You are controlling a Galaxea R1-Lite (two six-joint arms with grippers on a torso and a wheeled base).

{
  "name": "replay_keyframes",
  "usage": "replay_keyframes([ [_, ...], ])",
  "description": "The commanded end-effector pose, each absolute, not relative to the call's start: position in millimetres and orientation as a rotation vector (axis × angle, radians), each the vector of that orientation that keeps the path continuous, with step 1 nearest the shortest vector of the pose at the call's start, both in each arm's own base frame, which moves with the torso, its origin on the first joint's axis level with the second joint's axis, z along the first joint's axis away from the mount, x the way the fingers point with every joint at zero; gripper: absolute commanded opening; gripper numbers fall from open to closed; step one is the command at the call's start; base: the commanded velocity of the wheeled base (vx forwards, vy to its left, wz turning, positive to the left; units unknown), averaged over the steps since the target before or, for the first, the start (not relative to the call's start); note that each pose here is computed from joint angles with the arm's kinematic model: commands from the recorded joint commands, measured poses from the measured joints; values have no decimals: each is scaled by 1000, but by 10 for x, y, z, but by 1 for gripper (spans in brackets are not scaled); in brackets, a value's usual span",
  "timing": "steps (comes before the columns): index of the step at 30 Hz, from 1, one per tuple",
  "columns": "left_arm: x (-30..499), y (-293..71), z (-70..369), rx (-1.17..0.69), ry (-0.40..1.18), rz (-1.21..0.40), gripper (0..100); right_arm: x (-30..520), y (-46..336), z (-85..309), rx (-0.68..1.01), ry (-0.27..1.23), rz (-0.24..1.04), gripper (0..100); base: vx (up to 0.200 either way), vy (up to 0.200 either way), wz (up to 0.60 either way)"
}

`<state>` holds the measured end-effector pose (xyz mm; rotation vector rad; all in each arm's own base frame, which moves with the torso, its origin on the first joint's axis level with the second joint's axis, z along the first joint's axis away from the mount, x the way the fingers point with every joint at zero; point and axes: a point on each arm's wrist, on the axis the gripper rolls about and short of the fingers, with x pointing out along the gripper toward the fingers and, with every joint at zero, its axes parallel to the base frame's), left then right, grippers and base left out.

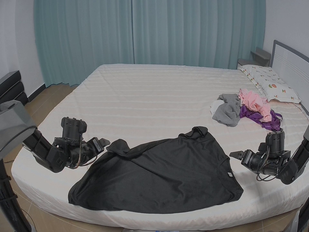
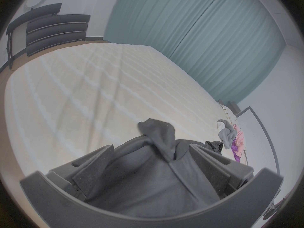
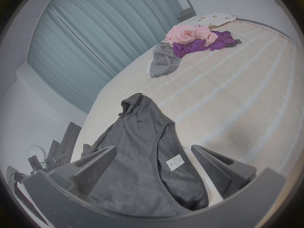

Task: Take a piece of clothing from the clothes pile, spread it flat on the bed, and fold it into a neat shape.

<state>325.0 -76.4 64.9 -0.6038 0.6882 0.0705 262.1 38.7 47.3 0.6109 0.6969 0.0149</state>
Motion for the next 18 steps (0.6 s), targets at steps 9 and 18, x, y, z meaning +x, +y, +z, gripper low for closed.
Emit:
replay_keyframes([
  [9,3805,-1494,141,-624,780,1,100,2665,397,343,609,733,1,100,0,0,0],
  [18,4100,-1589,-23,-610,739,50,0,2668,398,348,609,725,4,100,0,0,0],
])
